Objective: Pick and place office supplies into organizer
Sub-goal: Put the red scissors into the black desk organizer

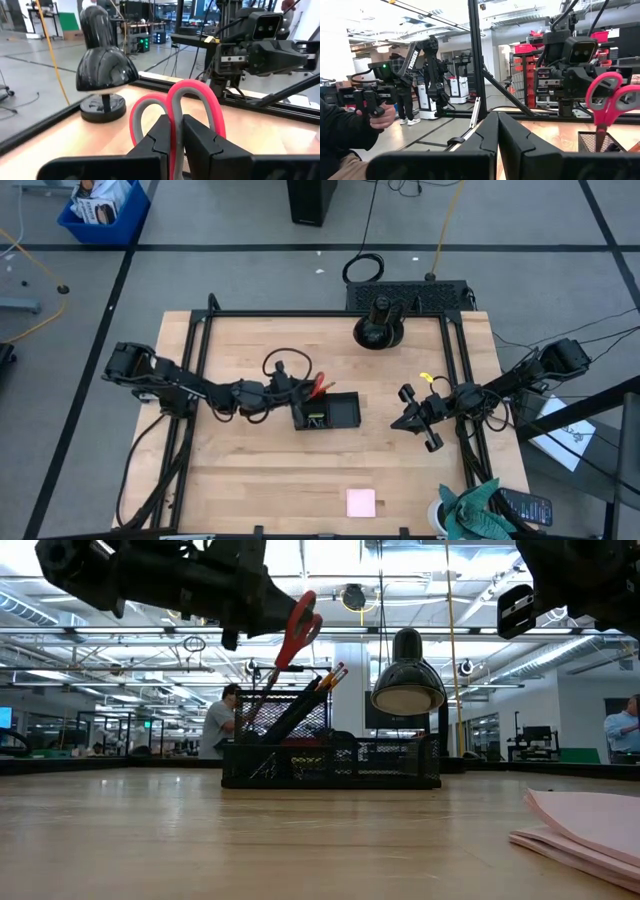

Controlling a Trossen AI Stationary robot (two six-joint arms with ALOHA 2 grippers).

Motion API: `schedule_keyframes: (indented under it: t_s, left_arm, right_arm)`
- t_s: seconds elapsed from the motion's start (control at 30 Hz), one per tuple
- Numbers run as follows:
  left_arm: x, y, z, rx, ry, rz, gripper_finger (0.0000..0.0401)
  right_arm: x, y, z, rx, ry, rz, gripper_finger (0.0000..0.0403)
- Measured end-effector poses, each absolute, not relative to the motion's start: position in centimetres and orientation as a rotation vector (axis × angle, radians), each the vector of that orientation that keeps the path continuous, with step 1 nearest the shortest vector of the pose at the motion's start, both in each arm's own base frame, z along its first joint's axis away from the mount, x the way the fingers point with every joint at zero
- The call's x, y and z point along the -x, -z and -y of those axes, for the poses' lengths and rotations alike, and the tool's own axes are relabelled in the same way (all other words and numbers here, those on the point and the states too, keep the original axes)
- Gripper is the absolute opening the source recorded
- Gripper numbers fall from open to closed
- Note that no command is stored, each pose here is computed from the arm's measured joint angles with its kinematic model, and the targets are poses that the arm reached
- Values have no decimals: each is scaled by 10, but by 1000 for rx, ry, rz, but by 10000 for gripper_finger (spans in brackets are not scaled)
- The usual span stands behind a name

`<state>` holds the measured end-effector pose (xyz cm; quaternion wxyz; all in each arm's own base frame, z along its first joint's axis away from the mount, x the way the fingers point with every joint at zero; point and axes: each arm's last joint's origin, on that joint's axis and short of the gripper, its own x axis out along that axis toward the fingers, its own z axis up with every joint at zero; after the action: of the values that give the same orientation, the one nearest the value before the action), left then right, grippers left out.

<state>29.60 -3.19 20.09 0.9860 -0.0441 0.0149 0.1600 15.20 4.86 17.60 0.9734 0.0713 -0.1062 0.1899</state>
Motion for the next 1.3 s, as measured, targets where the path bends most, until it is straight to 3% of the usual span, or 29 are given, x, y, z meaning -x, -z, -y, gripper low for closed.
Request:
schedule_keyframes:
  t_s: [0.5,0.97,1.3]
  left_arm:
    - [-299,-177,45,20,-283,-113,37]
    - [-300,-191,45,26,-257,34,37]
    - [-295,-187,52,28,-355,19,37]
  right_arm:
    - [-152,-176,-48,-144,-378,215,4]
    - [-152,-176,-48,-143,-379,214,4]
    - [-152,-175,-48,-142,-380,205,4]
